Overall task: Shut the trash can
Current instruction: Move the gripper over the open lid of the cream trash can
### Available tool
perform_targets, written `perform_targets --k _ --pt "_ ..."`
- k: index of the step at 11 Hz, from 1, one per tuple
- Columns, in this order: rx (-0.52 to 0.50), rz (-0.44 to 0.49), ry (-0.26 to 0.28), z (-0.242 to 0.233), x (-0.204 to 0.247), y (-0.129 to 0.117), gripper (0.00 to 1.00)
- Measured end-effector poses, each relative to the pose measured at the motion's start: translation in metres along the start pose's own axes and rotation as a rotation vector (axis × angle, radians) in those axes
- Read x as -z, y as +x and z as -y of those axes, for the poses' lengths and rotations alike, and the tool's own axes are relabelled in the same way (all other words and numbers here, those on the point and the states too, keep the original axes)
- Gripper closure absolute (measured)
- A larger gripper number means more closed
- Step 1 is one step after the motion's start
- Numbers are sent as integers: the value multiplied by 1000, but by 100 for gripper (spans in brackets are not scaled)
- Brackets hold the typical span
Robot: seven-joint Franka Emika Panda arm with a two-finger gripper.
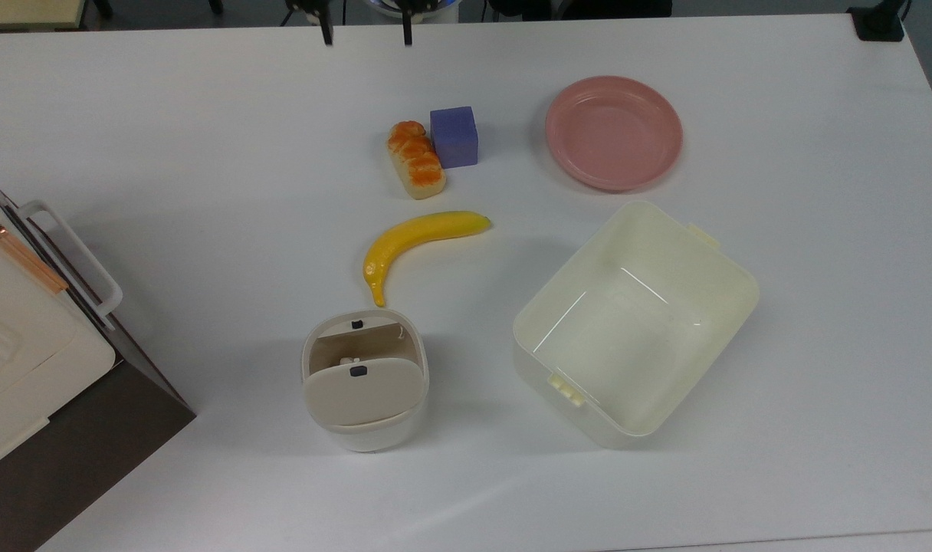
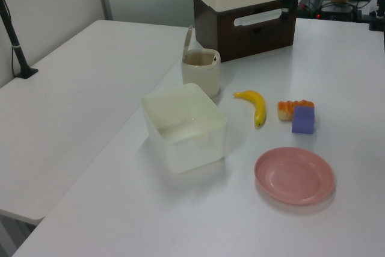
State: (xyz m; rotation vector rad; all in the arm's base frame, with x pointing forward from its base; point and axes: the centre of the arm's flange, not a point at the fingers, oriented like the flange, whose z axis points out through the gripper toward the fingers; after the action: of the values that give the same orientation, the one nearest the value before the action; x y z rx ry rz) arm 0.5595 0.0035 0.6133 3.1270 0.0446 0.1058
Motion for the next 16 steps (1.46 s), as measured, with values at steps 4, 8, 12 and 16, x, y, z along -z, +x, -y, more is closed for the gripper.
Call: perform_targets --k 4,8,12,16 --pt "-274 -251 -115 34 -48 68 89" --pt "-555 -389 -72 48 -42 108 99" --pt "-697 -489 -71 57 -41 159 99" --pt "-801 -568 -79 57 -73 196 99"
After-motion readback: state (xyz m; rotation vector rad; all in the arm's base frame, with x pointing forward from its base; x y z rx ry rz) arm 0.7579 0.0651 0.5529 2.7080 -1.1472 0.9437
